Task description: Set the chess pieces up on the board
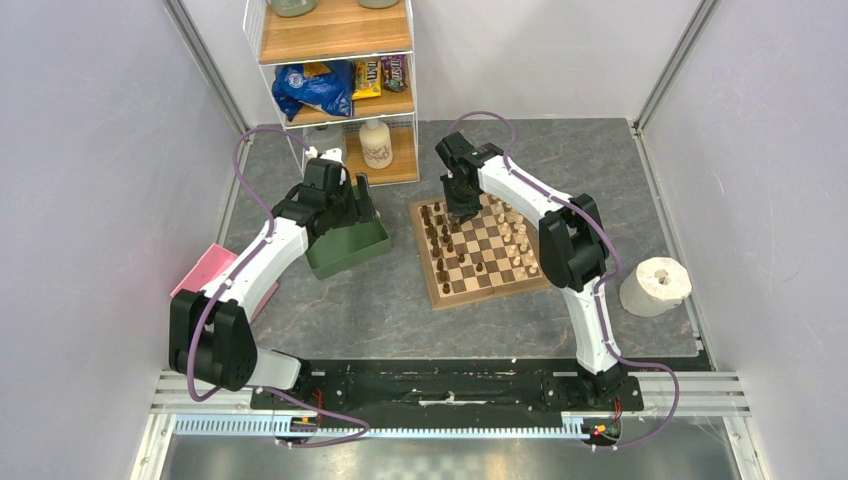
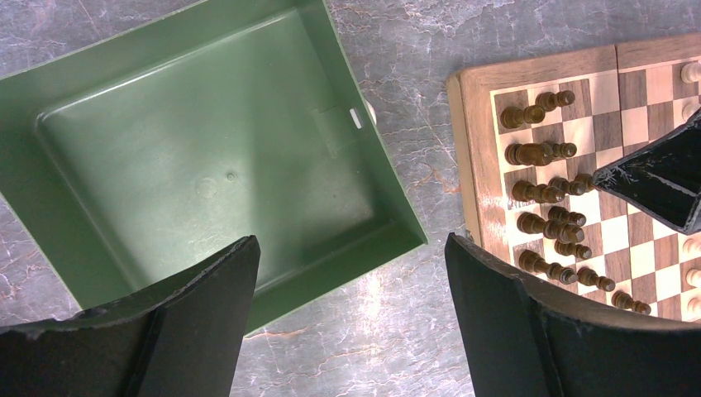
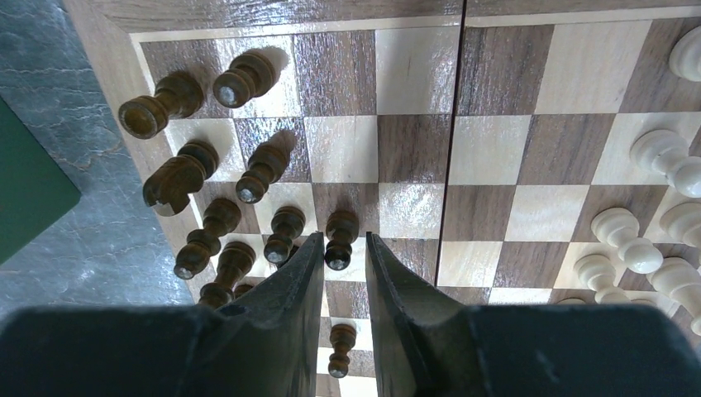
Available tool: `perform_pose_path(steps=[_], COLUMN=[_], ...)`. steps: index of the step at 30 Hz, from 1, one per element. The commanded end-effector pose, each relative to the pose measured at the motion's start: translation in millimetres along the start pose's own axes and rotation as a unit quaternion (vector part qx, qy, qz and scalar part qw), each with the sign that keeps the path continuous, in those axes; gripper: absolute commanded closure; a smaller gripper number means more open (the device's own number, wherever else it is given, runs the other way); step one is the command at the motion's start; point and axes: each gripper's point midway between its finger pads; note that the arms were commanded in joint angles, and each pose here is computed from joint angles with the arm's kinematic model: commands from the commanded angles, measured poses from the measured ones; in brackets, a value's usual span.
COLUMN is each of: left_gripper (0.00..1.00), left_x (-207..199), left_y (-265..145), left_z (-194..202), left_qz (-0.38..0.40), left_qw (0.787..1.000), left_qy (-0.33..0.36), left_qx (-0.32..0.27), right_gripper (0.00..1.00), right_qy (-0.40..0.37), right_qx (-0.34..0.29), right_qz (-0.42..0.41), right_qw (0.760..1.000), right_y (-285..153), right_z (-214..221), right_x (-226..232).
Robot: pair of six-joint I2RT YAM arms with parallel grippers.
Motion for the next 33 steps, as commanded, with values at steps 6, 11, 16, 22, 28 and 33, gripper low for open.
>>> perform_pose_path(steps=[6, 11, 16, 22, 28, 33], left_gripper=[0.10, 0.10, 0.10, 0.10, 0.10, 0.10], left_x=[-8.2, -7.4, -7.7, -9.2, -9.9, -10.8], left_y=[-5.3, -6.5, -6.7, -5.2, -7.8, -7.4], left_z=[-18.9, -18.3, -18.6, -17.5, -18.4, -17.4], left_qz=[0.015, 0.014, 0.014, 0.019, 0.021, 0.024], left_qw=[1.000, 1.000, 0.999, 0.999, 0.999, 0.999], left_qy=[-0.006, -0.006, -0.007, -0.011, -0.011, -0.013], left_qx=[-0.026, -0.027, -0.028, -0.026, -0.030, -0.029], right_gripper=[0.71, 0.86, 0.87, 0.87, 0.88, 0.88], right_qy=[0.000, -0.001, 0.000, -0.007, -0.024, -0.028], right_qx=[0.010, 0.003, -0.022, -0.037, -0.018, 0.002], right_qz=[-0.001, -0.002, -0.007, -0.022, -0.031, -0.034], right_qw=[1.000, 1.000, 1.000, 0.999, 0.999, 0.999], right_y=[6.9, -2.5, -32.5, -65.2, -70.3, -57.5], right_z=[6.4, 6.1, 3.9, 16.8, 52.2, 76.7], right_x=[0.6, 0.3, -2.2, 4.1, 26.1, 40.7])
Point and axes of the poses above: each gripper's point midway between its finger pads, its own y axis out along the fingers, its own x axis along the line the jaws close on, z = x × y, and after that the axes turned 3 degrees about -y, right-handed
